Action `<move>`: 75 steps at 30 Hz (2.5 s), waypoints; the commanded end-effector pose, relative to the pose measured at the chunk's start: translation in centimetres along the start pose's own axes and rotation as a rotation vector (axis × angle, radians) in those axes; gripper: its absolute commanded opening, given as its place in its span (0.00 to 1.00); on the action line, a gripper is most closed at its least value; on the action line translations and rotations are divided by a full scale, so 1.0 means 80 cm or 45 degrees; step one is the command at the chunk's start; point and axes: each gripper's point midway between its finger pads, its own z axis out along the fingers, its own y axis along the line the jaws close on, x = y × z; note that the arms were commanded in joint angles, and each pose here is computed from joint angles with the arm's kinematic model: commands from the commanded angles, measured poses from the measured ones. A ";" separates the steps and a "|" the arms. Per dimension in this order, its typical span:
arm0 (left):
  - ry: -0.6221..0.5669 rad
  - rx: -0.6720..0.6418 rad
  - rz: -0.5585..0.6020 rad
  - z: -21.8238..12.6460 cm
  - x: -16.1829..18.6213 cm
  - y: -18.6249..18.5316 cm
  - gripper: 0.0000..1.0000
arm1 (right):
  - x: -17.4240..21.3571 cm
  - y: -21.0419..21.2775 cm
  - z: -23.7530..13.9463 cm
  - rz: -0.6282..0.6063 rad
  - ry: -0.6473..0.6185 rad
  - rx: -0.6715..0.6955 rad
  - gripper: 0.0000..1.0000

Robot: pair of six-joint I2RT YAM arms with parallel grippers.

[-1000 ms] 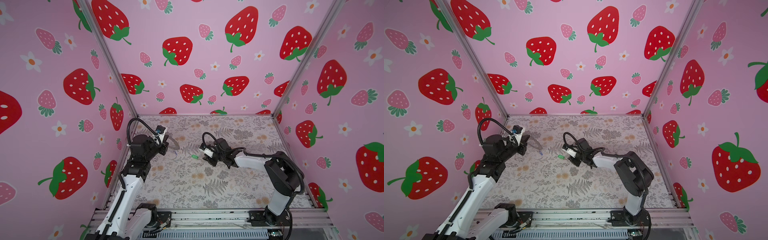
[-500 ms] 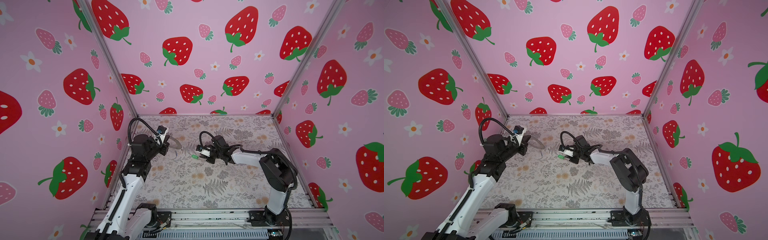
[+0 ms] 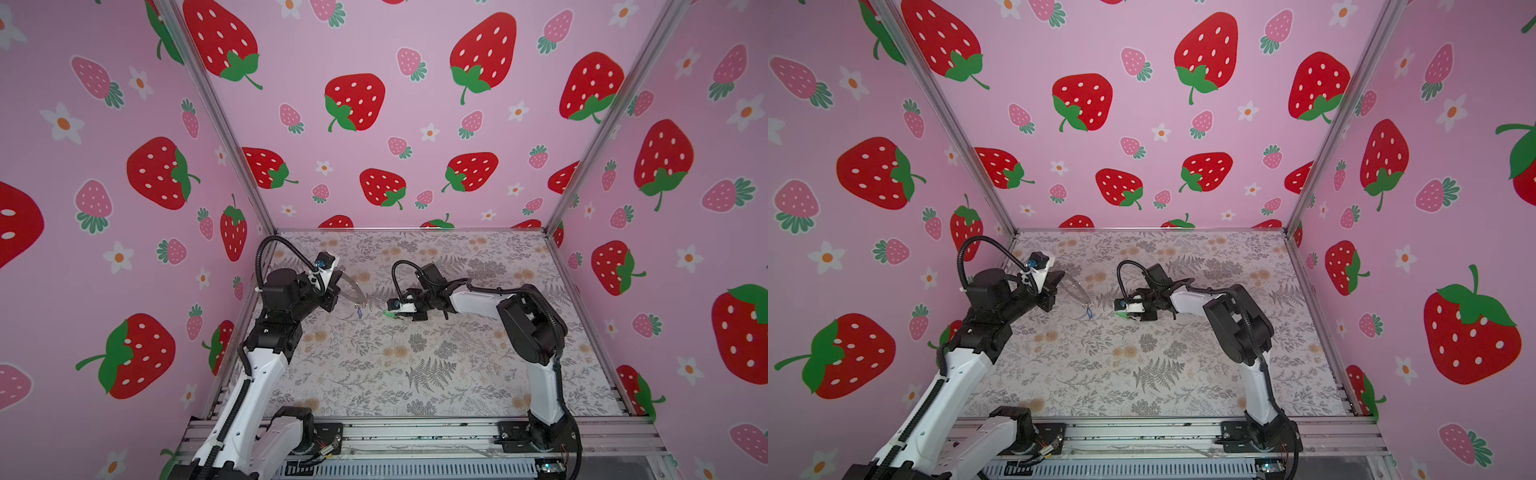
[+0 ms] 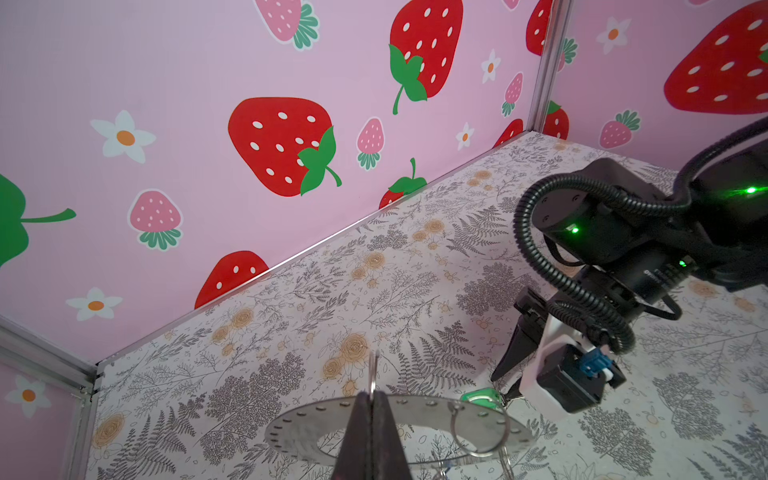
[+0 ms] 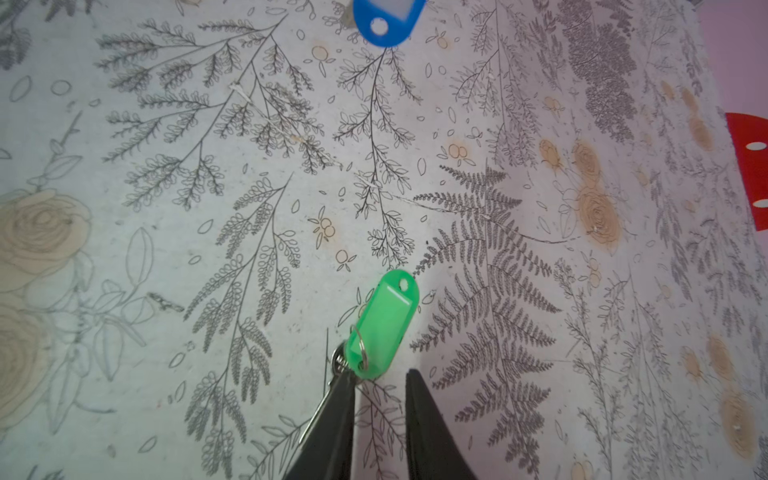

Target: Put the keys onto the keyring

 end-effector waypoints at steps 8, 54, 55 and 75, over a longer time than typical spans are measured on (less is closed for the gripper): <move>-0.100 0.013 0.056 -0.006 -0.031 -0.002 0.00 | 0.002 0.008 0.010 -0.007 -0.028 -0.085 0.24; -0.224 0.269 0.117 -0.013 -0.034 -0.051 0.00 | -0.032 -0.003 -0.048 0.167 -0.109 0.047 0.00; -0.242 0.298 0.121 -0.014 -0.035 -0.057 0.00 | -0.035 -0.007 -0.060 0.188 -0.113 0.080 0.00; -0.283 0.375 0.759 -0.014 -0.049 -0.191 0.00 | -0.140 0.017 -0.260 0.298 -0.442 0.409 0.00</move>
